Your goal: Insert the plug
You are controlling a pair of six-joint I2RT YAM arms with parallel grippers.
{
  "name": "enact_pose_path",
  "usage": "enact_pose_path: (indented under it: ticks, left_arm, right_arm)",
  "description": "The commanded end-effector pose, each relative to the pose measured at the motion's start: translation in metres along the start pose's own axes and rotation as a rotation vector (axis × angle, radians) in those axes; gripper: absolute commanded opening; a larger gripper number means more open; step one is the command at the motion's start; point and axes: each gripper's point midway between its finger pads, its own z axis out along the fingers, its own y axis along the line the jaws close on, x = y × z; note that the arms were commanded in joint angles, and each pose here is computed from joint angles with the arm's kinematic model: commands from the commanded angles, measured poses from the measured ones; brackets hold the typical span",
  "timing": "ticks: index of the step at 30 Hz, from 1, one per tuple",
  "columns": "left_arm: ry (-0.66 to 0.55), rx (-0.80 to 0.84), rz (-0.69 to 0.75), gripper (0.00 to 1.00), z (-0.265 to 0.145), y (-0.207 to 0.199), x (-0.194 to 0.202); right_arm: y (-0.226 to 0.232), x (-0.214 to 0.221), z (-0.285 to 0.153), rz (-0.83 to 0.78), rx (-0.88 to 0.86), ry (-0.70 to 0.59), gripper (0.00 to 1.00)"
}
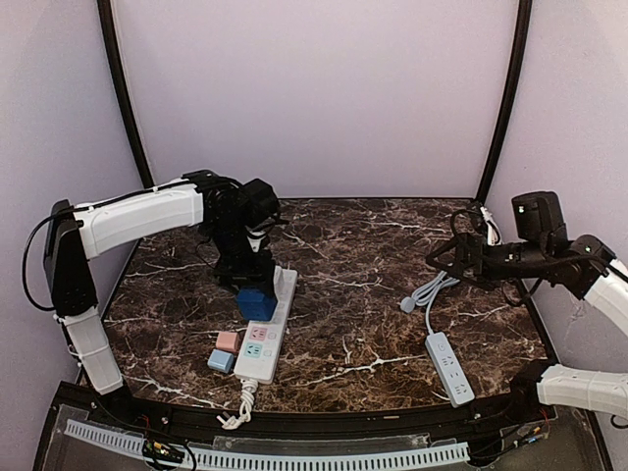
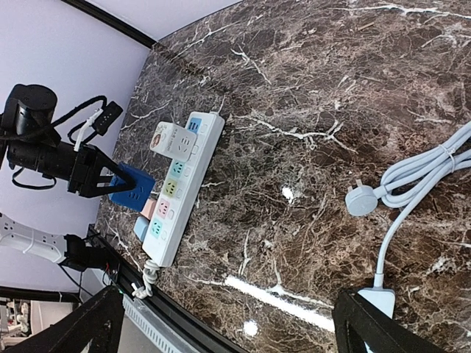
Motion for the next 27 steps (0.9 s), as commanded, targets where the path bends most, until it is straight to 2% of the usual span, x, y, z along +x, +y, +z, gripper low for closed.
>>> enact_pose_path:
  ticks: [1, 27]
  left_arm:
    - [0.058, 0.113, 0.022, 0.01, -0.016, -0.007, 0.009]
    - [-0.001, -0.015, -0.031, 0.01, 0.014, 0.014, -0.016]
  right_arm:
    - [-0.005, -0.001, -0.002, -0.008, 0.030, -0.008, 0.99]
    - [-0.010, 0.003, -0.008, -0.040, 0.065, 0.004, 0.99]
